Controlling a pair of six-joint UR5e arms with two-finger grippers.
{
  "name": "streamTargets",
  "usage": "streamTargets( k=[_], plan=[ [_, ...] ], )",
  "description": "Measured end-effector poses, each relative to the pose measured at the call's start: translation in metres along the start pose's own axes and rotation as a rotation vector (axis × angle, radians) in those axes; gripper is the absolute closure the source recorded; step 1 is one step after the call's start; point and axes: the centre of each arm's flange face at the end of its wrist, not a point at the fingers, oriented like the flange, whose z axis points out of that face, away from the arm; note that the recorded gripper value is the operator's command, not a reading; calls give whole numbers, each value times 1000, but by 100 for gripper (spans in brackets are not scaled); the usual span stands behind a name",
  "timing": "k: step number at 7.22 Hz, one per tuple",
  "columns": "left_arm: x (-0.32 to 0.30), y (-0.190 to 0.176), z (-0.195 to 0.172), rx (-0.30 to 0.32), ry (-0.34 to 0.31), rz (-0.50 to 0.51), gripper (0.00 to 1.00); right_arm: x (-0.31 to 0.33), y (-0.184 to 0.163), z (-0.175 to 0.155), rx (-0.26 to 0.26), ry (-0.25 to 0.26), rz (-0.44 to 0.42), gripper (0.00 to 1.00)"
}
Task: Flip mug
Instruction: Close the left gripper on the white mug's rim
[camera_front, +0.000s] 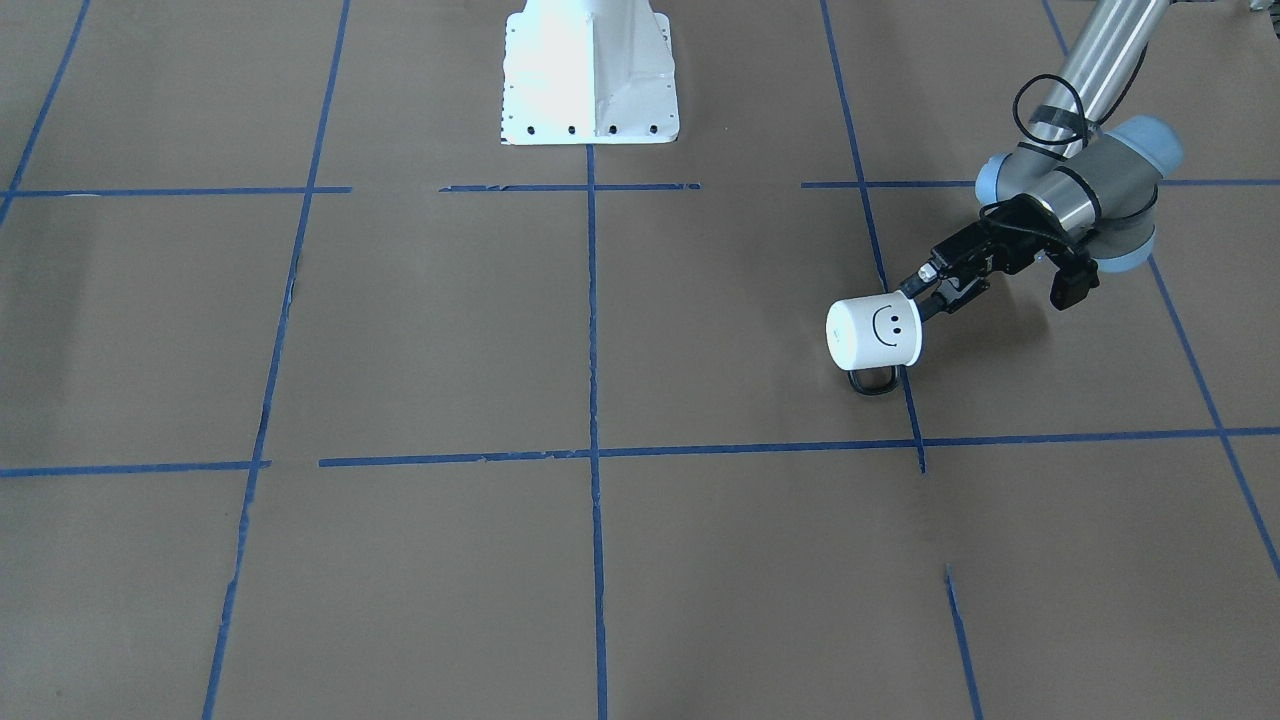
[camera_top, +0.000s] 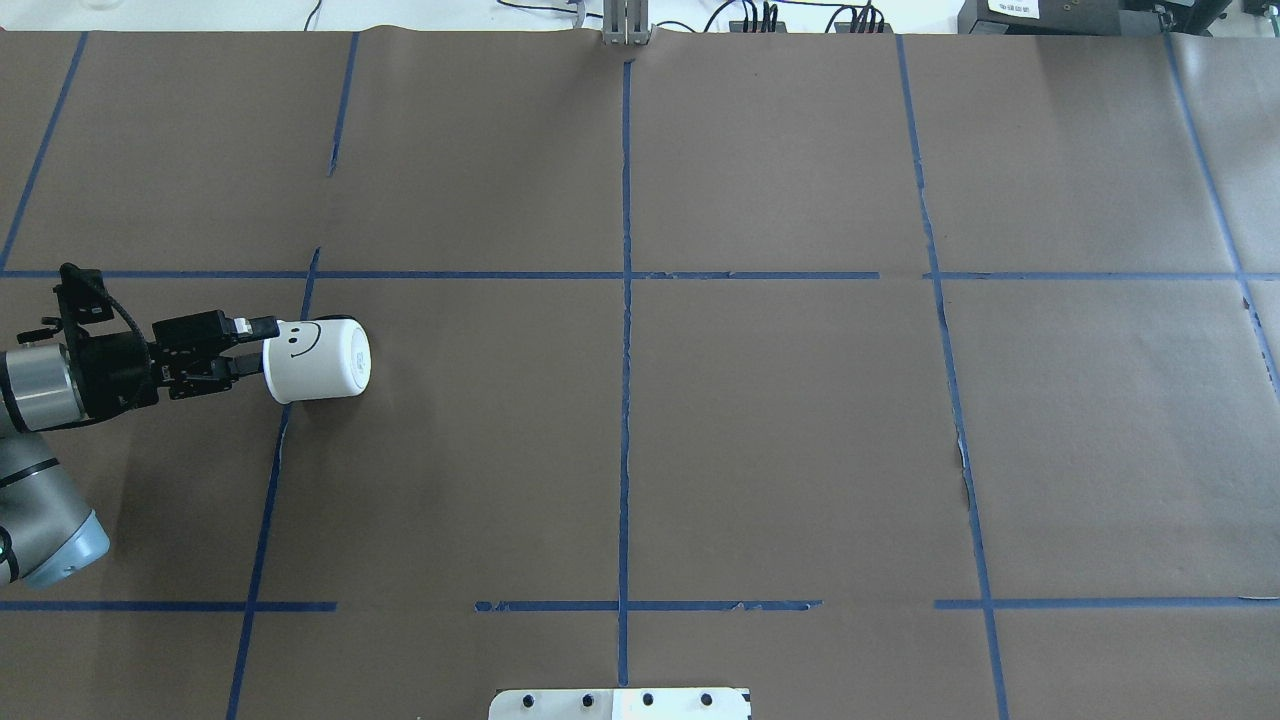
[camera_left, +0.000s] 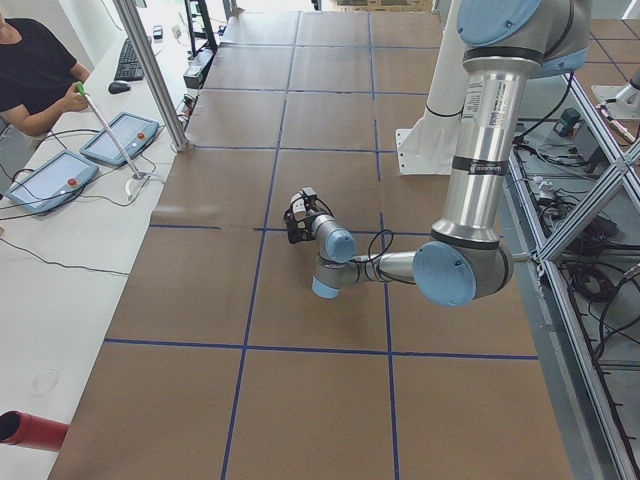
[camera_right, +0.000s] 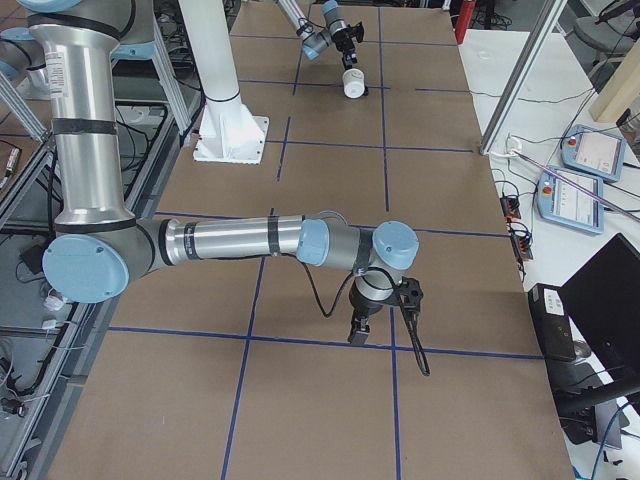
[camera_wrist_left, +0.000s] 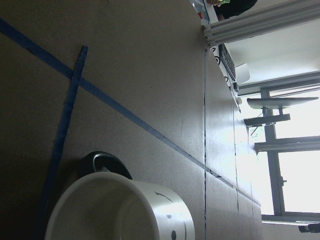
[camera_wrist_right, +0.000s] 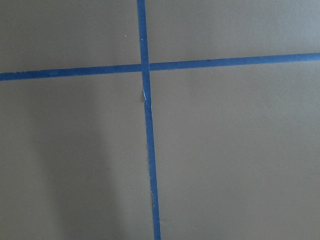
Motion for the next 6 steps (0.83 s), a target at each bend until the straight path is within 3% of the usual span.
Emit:
streamTargets(
  k=[1, 2, 3, 4, 6],
  plan=[
    [6, -2, 13, 0, -4, 1, 0, 0, 0, 0, 0, 0, 0, 0],
    [10, -3, 22, 2, -11, 2, 20, 0, 0, 0, 0, 0, 0, 0],
    [12, -3, 27, 2, -15, 3, 69, 0, 0, 0, 0, 0, 0, 0],
    [13, -3, 28, 1, -16, 1, 100, 0, 0, 0, 0, 0, 0, 0],
    [18, -2, 32, -7, -28, -3, 100, 0, 0, 0, 0, 0, 0, 0]
  ],
)
